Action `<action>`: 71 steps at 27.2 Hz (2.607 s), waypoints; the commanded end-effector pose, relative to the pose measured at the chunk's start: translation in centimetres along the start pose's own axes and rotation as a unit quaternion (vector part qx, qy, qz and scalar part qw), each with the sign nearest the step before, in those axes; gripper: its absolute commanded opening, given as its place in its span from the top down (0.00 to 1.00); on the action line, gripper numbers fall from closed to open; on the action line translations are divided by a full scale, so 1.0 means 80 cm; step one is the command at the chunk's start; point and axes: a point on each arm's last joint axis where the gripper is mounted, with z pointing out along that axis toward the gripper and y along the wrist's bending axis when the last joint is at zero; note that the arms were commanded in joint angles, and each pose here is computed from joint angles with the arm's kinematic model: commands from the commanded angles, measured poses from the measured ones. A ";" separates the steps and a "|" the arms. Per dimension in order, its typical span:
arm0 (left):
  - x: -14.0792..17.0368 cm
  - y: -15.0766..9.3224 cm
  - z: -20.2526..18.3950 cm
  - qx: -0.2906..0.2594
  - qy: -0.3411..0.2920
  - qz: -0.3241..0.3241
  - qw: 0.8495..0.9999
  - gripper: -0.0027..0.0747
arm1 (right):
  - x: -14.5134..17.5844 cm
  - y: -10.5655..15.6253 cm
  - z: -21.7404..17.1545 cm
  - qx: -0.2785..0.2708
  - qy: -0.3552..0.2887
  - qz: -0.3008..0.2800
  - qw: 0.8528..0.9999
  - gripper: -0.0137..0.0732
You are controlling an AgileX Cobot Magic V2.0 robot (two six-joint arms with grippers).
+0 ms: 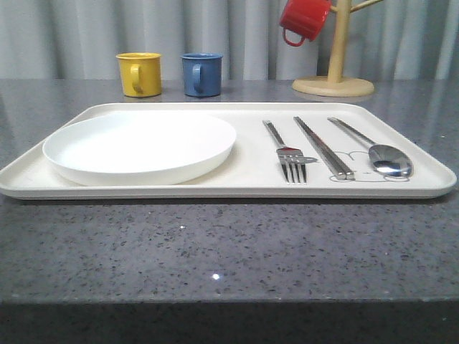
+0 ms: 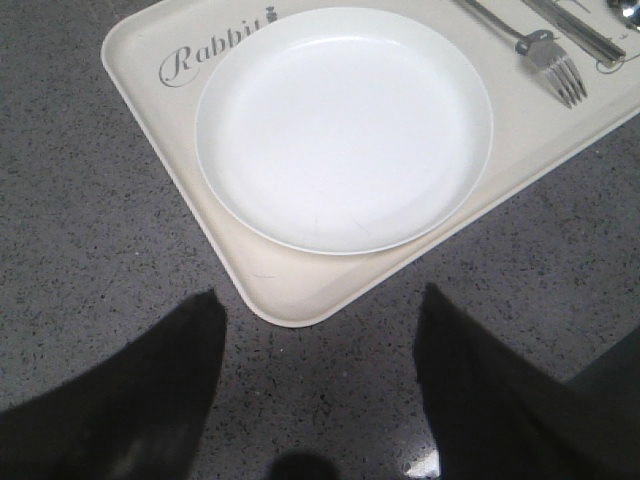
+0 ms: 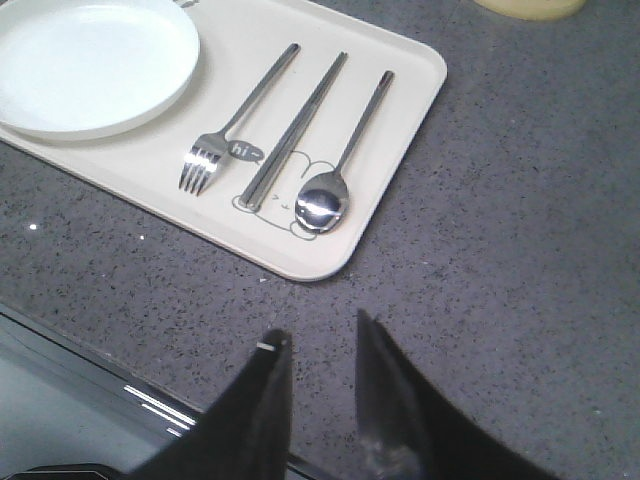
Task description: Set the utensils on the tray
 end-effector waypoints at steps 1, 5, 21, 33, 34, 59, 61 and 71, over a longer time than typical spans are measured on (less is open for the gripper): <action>-0.013 0.000 -0.007 -0.001 -0.038 -0.002 0.999 0.58 | -0.014 0.000 -0.004 0.001 -0.042 -0.001 0.999 0.75; -0.013 0.000 -0.007 -0.001 -0.038 -0.002 0.999 0.77 | -0.014 0.000 -0.004 0.001 -0.042 -0.001 0.999 0.88; -0.014 0.000 -0.007 -0.001 -0.040 -0.002 0.999 0.99 | -0.014 0.000 -0.004 0.001 -0.042 -0.001 0.999 0.92; -0.014 -0.001 -0.007 0.001 -0.041 -0.001 0.999 0.99 | -0.014 0.000 -0.004 0.001 -0.042 -0.001 0.999 0.92; -0.013 0.000 -0.011 0.000 -0.047 -0.002 0.999 0.99 | -0.014 0.000 -0.004 0.001 -0.042 -0.001 0.999 0.92; 0.164 0.020 -0.017 -0.240 -0.256 -0.107 0.930 0.99 | -0.014 0.000 -0.004 0.001 -0.042 -0.001 0.999 0.92; 0.178 0.018 -0.009 -0.247 -0.279 -0.111 0.921 0.99 | -0.014 0.000 -0.004 0.001 -0.042 -0.001 0.999 0.92; 0.224 0.013 0.029 -0.268 -0.359 -0.106 0.887 0.99 | -0.014 0.000 -0.004 0.001 -0.042 -0.001 0.999 0.92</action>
